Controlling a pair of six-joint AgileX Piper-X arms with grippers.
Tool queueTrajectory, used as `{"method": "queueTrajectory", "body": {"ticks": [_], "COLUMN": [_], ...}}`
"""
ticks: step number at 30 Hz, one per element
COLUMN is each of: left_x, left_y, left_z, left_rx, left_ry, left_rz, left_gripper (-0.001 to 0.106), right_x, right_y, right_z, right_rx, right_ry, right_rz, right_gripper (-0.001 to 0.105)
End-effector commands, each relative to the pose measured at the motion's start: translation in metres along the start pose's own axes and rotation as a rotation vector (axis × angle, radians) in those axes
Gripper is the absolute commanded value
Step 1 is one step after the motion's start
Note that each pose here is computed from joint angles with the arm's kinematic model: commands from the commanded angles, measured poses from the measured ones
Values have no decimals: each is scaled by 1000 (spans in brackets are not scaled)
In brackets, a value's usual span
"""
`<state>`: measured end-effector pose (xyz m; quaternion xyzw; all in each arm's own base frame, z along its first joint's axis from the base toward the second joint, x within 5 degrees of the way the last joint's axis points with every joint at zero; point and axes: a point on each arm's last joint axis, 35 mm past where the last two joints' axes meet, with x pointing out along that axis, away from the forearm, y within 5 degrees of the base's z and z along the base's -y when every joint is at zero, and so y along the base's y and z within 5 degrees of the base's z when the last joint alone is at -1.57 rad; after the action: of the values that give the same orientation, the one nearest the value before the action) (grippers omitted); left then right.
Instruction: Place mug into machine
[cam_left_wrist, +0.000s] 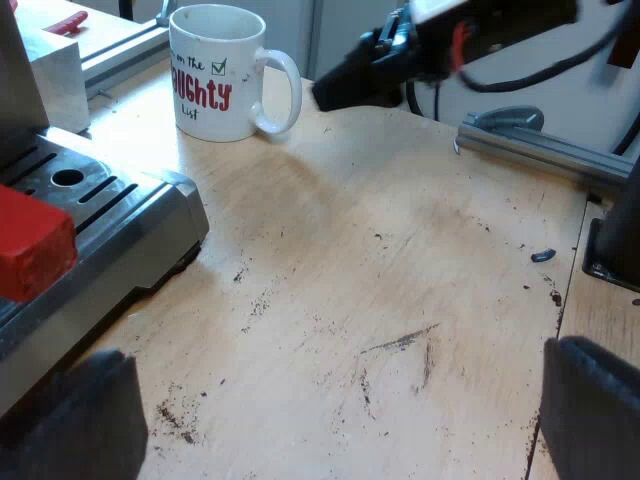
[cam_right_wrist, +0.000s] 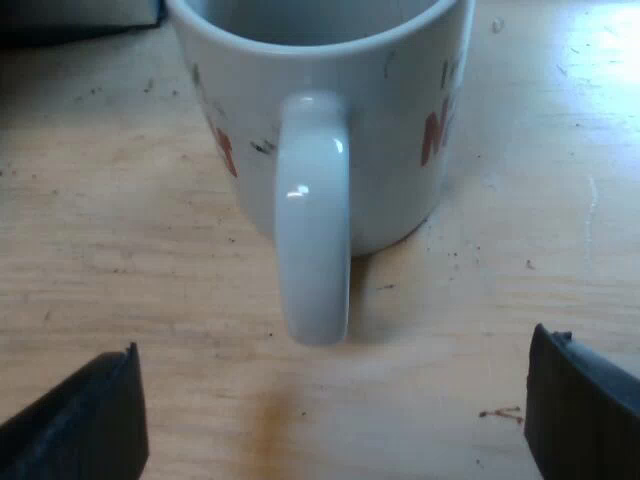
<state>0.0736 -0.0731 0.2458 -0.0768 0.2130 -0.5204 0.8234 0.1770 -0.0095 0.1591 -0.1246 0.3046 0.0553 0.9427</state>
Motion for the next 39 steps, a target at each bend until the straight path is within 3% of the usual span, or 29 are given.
{"method": "queueTrajectory", "body": {"ticks": [1, 13, 24, 27, 29, 30, 31, 32, 33, 36, 39], "left_x": [-1, -1, -1, -1, -1, -1, -1, -1, -1, -1, -1], "left_y": [-1, -1, -1, -1, -1, -1, -1, -1, -1, -1, 0], "left_z": [4, 4, 3, 2, 2, 2, 1, 1, 1, 0, 0], "left_rx": [11, 11, 10, 5, 3, 2, 0, -2, -3, -5, -2], "left_ry": [-24, -24, -21, -13, -10, -8, -5, -3, -1, 2, 1], "left_rz": [-12, -12, -11, -10, -9, -9, -8, -7, -7, -4, 1], "left_gripper": [82, 82, 82, 82, 82, 82, 82, 82, 82, 82, 82], "right_x": [20, 51, 68, 69, 70, 70, 70, 70, 69, 67, 60], "right_y": [-4, -4, -13, -12, -12, -12, -12, -11, -11, -12, -12], "right_z": [4, -5, 15, 10, 9, 8, 7, 7, 8, 10, 15], "right_rx": [0, -1, -4, -1, 1, 1, 2, 2, 2, -9, -58], "right_ry": [-64, -78, -110, -79, -58, -53, -44, -41, -47, -63, -68], "right_rz": [-23, -40, -64, -58, -70, -71, -69, -64, -58, -53, -58], "right_gripper": [78, 78, 75, 58, 42, 40, 18, 12, 0, 0, 0]}}
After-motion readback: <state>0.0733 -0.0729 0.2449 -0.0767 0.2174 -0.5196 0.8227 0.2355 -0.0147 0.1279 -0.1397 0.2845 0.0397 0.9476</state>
